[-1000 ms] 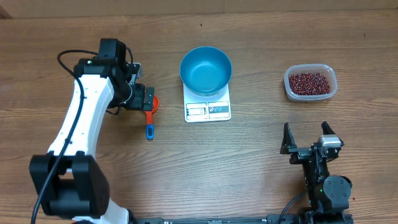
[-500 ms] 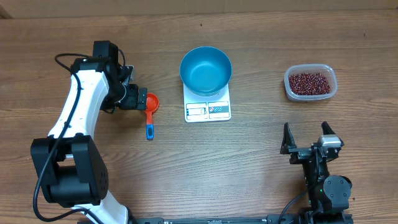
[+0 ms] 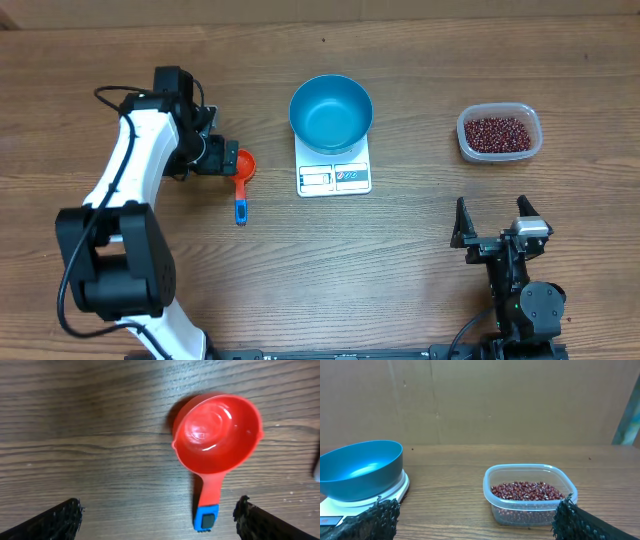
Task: Scoop item into bowl and weigh 150g on scale
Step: 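Lower the left gripper and grasp the red scoop's cup rim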
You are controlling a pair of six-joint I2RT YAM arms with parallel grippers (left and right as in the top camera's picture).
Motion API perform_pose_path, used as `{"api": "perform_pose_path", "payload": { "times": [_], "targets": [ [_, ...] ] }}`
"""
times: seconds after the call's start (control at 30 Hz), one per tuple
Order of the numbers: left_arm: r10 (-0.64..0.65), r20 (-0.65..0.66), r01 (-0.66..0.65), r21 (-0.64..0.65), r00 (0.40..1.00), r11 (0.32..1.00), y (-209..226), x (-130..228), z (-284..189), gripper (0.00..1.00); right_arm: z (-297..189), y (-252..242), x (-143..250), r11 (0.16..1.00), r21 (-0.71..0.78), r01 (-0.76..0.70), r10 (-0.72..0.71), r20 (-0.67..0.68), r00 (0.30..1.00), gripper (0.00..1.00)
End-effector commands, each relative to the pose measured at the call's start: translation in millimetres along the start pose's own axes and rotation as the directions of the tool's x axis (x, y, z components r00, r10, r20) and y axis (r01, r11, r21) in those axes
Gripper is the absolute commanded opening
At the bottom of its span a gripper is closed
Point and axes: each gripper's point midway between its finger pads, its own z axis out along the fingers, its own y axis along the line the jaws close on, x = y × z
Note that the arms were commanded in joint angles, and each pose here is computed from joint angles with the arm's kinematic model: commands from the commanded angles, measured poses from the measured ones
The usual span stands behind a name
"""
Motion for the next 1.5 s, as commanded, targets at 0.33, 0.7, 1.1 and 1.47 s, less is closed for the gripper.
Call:
{"api": "perform_pose_path", "payload": {
  "times": [0.33, 0.7, 1.1, 1.47],
  "targets": [
    [0.026, -0.02, -0.026, 0.003, 0.999, 1.0, 2.5, -12.5, 31.5, 1.0, 0.0, 1.0, 2.3, 1.0, -0.003, -0.007, 0.008, 0.002, 1.0, 1.0],
    [0.027, 0.026, -0.027, -0.001, 0.999, 1.0, 1.7, -26.0, 37.0, 1.0, 0.0, 1.0, 2.3, 1.0, -0.003, -0.007, 0.008, 0.002, 1.0, 1.0],
    [0.029, 0.021, -0.029, 0.0, 0.999, 1.0, 1.0, -24.3, 38.5, 1.0, 0.0, 1.0, 2.2, 1.0, -0.003, -0.008, 0.008, 0.003, 1.0, 1.0],
    [0.029, 0.018, -0.029, -0.001, 0.999, 1.0, 1.0, -23.3, 39.3, 1.0, 0.0, 1.0, 2.3, 1.0, -0.003, -0.007, 0.008, 0.002, 1.0, 1.0]
  ]
}}
